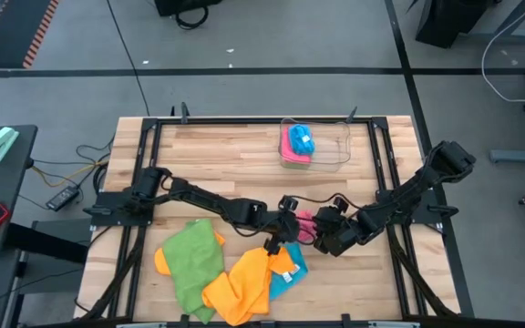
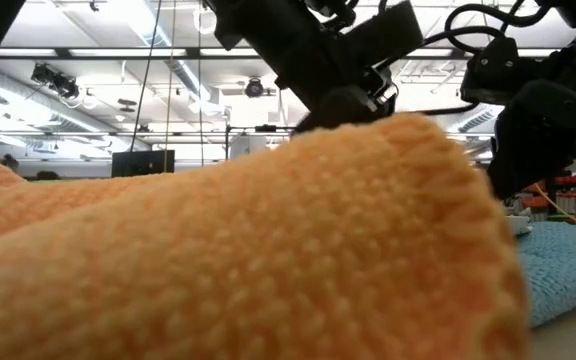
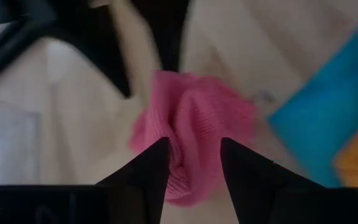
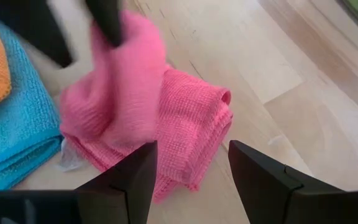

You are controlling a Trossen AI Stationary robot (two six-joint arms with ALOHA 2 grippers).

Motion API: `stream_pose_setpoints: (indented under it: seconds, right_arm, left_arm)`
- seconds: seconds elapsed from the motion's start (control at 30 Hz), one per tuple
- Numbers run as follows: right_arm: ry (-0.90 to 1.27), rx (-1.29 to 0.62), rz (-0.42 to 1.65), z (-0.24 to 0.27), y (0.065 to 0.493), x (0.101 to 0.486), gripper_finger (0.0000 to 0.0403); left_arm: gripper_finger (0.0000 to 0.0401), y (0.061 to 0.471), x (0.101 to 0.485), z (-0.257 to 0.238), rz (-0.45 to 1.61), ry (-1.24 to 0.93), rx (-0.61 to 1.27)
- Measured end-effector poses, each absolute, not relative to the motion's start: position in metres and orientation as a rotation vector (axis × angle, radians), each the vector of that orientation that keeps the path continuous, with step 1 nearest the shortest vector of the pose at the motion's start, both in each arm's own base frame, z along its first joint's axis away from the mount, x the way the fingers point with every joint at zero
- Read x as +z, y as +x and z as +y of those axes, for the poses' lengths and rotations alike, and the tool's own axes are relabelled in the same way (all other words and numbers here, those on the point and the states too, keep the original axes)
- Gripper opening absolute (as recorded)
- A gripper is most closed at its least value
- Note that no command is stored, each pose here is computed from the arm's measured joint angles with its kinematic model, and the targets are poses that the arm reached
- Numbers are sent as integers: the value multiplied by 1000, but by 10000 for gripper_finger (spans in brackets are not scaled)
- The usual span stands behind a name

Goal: Fold microfiber towels
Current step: Fold the pink towel

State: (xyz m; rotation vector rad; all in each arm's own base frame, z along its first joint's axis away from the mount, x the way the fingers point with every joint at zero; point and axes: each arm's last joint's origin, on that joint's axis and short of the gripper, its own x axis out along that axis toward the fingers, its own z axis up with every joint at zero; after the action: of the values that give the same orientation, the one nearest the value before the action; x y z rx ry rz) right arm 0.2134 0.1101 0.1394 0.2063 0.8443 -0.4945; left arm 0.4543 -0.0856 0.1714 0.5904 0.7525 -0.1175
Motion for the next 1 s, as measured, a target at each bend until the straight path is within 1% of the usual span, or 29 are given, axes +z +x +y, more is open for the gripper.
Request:
stream_pose_setpoints:
  seconds: [0.17,0.27,0.47,0.7,0.83,1.0]
  right_arm:
    - [216,-478,857,111,214,139,209]
    - [227,-459,906,112,214,143,209]
    - [221,-416,914,123,216,155,209]
    - [141,-482,783,129,211,156,209]
    - [97,-551,640,132,213,158,209]
    - [58,-560,621,139,224,137,209]
  left_arm:
    - [138,464,171,-72,685,609,-75]
    - [130,470,157,-62,685,585,-112]
    - [116,481,139,-55,623,589,-126]
    - [104,484,139,-55,584,589,-102]
    - [103,484,140,-55,584,575,-77]
    - [101,483,136,-54,607,570,-73]
